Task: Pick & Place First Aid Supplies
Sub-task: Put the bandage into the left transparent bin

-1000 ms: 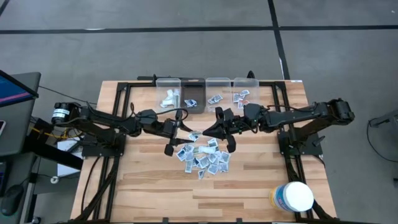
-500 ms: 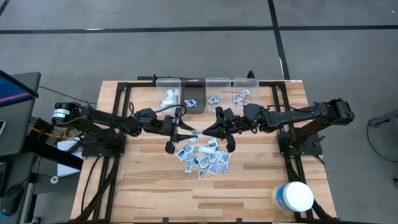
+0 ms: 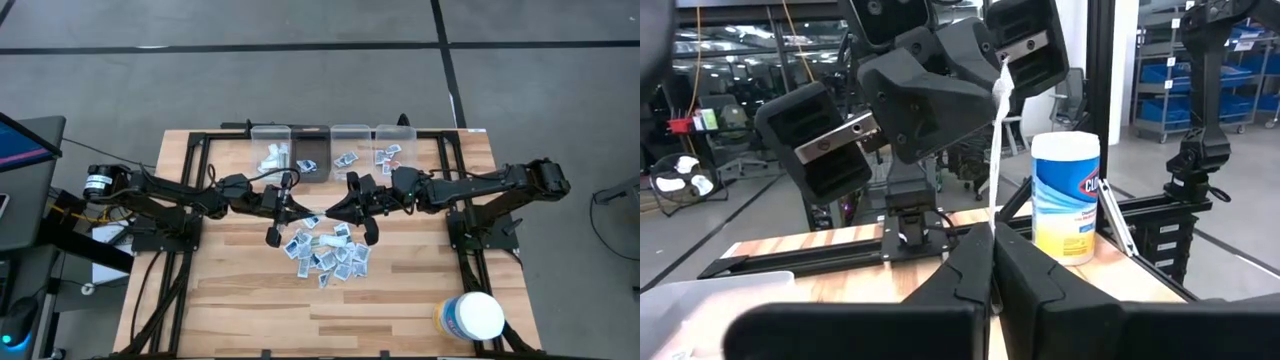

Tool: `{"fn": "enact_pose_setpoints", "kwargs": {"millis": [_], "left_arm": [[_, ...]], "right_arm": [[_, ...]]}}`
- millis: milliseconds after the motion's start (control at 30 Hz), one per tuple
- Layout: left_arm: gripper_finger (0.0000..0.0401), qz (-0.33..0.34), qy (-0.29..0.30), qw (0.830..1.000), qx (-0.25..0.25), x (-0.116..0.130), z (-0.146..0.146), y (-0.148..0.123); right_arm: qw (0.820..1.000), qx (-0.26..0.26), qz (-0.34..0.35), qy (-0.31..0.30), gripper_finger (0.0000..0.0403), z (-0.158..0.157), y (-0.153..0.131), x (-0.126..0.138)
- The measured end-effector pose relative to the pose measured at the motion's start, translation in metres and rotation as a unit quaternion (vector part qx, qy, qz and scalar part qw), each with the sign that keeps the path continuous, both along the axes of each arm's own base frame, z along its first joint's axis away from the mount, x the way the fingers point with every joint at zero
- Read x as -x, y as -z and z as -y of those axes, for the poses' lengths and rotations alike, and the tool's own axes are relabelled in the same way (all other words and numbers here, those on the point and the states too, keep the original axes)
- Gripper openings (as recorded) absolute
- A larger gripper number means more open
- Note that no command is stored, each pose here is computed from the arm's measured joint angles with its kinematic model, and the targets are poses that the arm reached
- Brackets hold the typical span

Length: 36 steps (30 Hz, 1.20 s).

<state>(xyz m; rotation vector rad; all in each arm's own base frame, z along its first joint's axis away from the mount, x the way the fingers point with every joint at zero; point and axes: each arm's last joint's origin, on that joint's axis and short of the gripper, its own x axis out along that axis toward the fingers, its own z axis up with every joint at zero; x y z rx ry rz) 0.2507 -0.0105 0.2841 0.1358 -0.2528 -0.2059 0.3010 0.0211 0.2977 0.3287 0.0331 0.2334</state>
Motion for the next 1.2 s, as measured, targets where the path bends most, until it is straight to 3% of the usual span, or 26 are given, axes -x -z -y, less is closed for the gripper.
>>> {"fn": "enact_pose_setpoints", "kwargs": {"millis": [233,367,533,667,833,1100,1200], "left_arm": [[0.001,-0.001,-0.012,1.0,0.0,0.0,-0.006,0.0],[0.0008,-0.002,-0.027,1.0,0.002,0.0,-0.009,0.0],[0.001,-0.008,-0.081,0.997,0.014,-0.001,-0.012,0.001],[0.0016,-0.032,-0.159,0.987,0.013,-0.002,-0.018,0.006],[0.0014,-0.068,-0.279,0.958,0.02,-0.001,-0.033,0.013],[0.0012,-0.086,-0.464,0.881,0.041,0.008,-0.068,0.018],[0.0012,-0.093,-0.508,0.856,0.029,0.012,-0.082,0.018]], "right_arm": [[1.0,0.002,-0.026,0.001,0.0099,0.0,0.005,0.0],[0.997,0.023,-0.066,0.041,0.0141,0.003,0.013,0.0],[0.984,0.046,-0.142,0.099,0.018,0.008,0.028,0.003],[0.968,0.063,-0.2,0.141,0.0194,0.012,0.039,0.007],[0.955,0.074,-0.23,0.172,0.0194,0.016,0.044,0.01],[0.95,0.073,-0.24,0.184,0.0176,0.024,0.046,0.011],[0.948,0.075,-0.247,0.186,0.017,0.025,0.047,0.011]]}}
